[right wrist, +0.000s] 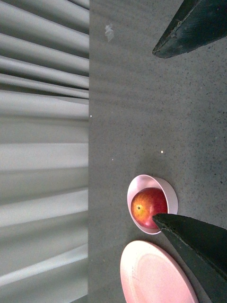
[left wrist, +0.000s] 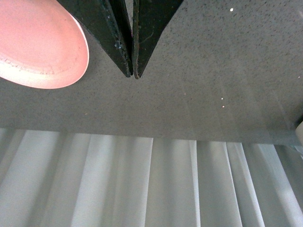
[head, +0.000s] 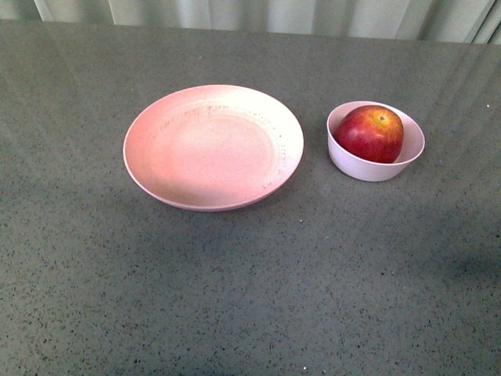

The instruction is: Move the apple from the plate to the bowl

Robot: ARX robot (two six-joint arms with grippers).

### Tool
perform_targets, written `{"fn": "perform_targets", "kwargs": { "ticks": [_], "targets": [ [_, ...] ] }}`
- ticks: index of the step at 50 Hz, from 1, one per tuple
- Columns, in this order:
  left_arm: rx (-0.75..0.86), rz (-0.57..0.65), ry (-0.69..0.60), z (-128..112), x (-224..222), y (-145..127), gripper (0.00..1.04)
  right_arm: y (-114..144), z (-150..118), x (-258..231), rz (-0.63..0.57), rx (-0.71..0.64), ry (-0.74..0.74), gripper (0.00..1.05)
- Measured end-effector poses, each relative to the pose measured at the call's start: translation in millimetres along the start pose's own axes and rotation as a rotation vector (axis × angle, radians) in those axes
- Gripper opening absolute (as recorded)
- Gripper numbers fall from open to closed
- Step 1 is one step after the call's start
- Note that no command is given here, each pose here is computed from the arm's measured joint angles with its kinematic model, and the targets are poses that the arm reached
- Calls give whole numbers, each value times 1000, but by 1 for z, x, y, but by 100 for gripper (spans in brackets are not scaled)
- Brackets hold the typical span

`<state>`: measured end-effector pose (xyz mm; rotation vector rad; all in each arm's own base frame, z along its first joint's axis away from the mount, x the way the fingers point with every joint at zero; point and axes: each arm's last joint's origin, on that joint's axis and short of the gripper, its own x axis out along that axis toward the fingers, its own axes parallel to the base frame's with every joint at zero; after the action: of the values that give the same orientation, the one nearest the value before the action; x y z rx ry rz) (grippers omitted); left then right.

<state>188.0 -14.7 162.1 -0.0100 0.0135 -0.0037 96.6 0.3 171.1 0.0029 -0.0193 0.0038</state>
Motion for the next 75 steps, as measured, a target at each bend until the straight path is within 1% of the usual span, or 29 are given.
{"fn": "perform_targets", "kwargs": {
  "ticks": [6,12,26,42,75],
  "targets": [
    [0,-18,1,0,-14,9,2,0,0,0,0,0,0,96],
    [0,5,1,0,-22,14,2,0,0,0,0,0,0,96],
    [0,0,-2,1,-44,14,2,0,0,0,0,0,0,96],
    [0,0,-24,7,-61,14,2,0,0,0,0,0,0,96],
    [0,0,-29,8,-78,14,2,0,0,0,0,0,0,96]
  ]
}}
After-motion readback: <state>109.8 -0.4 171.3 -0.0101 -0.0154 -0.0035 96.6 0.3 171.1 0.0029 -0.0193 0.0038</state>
